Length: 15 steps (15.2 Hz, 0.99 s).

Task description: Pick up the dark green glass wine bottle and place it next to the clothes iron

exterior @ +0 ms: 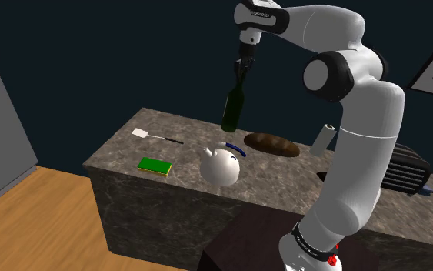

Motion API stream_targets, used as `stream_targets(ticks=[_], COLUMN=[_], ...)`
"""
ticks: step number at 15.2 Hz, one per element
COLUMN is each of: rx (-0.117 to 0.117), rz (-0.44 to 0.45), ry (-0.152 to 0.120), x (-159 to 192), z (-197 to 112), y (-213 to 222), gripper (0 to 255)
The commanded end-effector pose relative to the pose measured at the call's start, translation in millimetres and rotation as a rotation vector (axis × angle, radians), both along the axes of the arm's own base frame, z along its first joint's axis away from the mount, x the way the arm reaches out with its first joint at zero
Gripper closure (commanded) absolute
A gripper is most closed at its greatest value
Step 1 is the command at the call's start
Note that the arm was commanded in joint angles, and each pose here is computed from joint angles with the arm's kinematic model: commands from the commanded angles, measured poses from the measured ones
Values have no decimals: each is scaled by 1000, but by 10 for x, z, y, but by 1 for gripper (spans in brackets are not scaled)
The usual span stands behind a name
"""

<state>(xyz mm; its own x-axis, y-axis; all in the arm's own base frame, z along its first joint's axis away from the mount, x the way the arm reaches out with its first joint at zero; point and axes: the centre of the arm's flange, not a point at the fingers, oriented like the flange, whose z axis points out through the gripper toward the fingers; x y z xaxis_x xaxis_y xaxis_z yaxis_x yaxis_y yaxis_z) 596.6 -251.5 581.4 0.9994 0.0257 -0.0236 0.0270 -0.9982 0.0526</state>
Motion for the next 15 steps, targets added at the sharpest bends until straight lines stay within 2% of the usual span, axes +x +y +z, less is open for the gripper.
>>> stream_targets(ticks=[1,11,15], rx=[0,0,0], rz=[0,0,0], ry=[0,0,0], x=[-7,-7,-479], z=[103,591,593], y=[1,1,-236], gripper=[255,255,255])
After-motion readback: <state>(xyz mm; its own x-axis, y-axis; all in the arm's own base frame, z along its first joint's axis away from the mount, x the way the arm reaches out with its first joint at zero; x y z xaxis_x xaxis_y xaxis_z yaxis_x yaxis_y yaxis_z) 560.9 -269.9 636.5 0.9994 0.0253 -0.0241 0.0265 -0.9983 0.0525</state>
